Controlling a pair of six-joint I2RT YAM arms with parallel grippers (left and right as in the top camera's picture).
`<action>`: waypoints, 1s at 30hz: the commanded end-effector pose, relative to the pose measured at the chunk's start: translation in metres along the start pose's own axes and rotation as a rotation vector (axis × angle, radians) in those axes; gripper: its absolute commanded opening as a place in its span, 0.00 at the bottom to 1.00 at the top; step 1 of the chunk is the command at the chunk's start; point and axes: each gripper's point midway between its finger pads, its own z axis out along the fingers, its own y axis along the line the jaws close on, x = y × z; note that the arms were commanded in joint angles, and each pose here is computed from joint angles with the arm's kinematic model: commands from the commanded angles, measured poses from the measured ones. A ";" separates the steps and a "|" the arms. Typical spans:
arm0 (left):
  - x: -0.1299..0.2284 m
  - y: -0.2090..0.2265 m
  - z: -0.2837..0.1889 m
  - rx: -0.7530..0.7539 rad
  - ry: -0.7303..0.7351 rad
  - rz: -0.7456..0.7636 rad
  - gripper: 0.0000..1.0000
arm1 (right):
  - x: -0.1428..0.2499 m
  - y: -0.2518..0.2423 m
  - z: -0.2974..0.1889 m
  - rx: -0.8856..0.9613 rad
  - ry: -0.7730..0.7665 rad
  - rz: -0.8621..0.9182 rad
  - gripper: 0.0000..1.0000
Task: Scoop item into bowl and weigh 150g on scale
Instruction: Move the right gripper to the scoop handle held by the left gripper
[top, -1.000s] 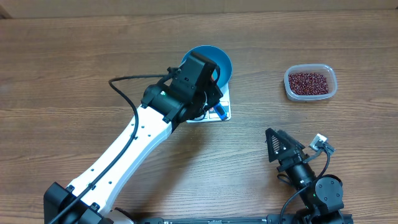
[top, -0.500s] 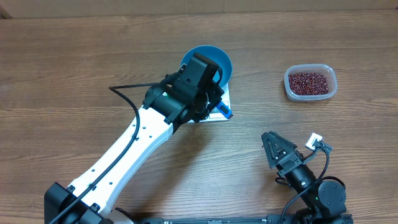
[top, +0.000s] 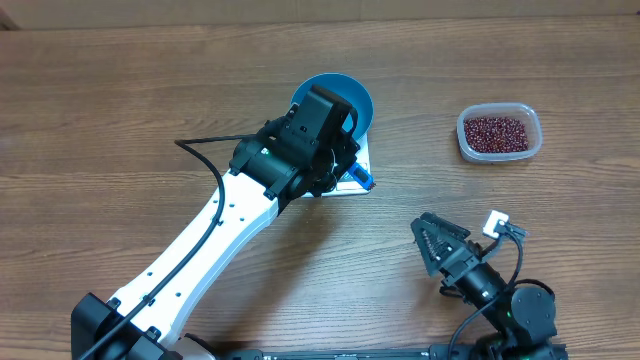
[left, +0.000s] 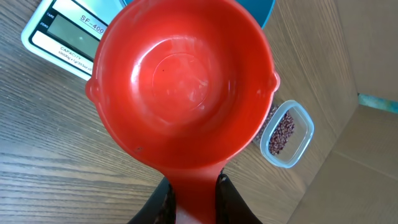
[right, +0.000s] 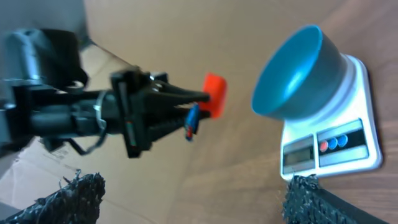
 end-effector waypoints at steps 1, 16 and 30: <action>0.002 -0.010 -0.007 0.032 -0.002 -0.004 0.04 | -0.009 0.024 0.007 -0.018 0.029 -0.089 0.94; 0.002 -0.010 -0.007 0.031 -0.001 -0.006 0.04 | -0.009 0.034 0.079 0.028 0.200 -0.140 0.79; 0.002 -0.010 -0.007 0.030 -0.001 -0.006 0.04 | 0.009 0.015 0.136 0.058 0.298 -0.110 0.58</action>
